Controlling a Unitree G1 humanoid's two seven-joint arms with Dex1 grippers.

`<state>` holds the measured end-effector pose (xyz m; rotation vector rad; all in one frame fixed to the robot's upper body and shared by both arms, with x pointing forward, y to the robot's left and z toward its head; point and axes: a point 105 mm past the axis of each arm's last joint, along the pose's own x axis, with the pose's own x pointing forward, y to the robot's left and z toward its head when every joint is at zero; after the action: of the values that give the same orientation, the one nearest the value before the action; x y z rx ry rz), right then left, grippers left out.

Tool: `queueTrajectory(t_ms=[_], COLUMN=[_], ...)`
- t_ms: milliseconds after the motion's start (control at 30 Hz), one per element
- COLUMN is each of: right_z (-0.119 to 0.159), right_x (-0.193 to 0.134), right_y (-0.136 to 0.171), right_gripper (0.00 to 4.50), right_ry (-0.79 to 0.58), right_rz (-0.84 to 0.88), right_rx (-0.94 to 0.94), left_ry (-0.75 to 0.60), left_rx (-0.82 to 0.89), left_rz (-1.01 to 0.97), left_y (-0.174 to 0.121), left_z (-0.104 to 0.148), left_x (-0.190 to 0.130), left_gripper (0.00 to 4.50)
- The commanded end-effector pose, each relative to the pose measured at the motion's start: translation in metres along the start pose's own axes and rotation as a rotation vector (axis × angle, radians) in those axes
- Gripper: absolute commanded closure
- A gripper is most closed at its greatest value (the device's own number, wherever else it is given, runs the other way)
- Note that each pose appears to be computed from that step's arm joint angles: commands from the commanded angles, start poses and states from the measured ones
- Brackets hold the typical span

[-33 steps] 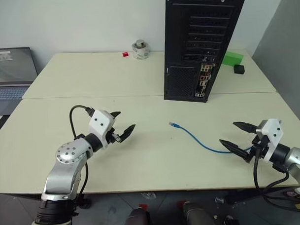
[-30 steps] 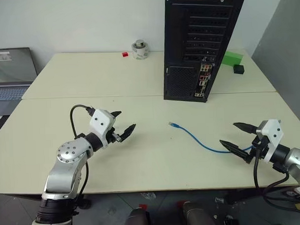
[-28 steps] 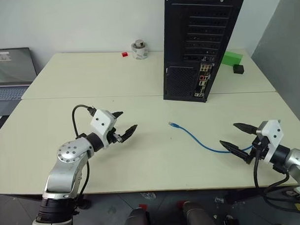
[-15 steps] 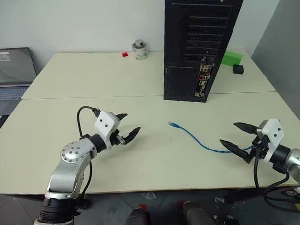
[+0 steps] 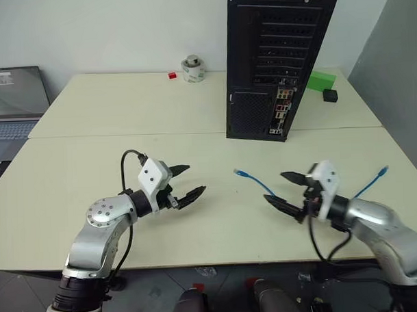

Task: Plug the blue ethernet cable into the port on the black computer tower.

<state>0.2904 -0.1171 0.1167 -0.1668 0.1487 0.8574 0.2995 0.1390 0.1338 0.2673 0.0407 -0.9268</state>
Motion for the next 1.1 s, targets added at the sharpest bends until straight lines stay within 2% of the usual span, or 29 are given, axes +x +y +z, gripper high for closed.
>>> queueTrajectory(t_ms=[33,267,367,733,867,933,1100], right_z=[-0.004,-0.013,-0.021,-0.029,-0.024,-0.016,0.002], right_x=[0.030,0.070,0.074,0.063,0.064,0.065,0.063], right_y=[-0.005,-0.024,-0.032,-0.039,-0.038,-0.035,-0.017], right_gripper=[0.01,0.01,0.46,3.17,4.16,4.45,4.45], right_ry=[-0.002,0.029,0.076,0.131,0.117,0.097,0.056], right_rz=[-0.015,-0.055,-0.068,-0.075,-0.080,-0.059,0.045], right_rx=[-0.069,-0.106,-0.119,-0.148,-0.172,-0.197,-0.263], left_ry=[0.004,0.019,0.024,0.016,0.012,0.007,0.009], left_rx=[0.039,0.067,0.077,0.079,0.083,0.083,0.095], left_rz=[-0.034,-0.028,-0.019,-0.015,-0.012,-0.010,-0.035], left_y=[-0.004,0.000,0.002,0.003,0.005,0.007,0.009], left_z=[0.006,0.004,0.003,0.003,0.003,0.004,0.003], left_x=[0.000,0.004,0.006,0.011,0.016,0.019,0.023], left_gripper=[0.46,0.46,0.46,0.46,0.46,0.46,0.46])
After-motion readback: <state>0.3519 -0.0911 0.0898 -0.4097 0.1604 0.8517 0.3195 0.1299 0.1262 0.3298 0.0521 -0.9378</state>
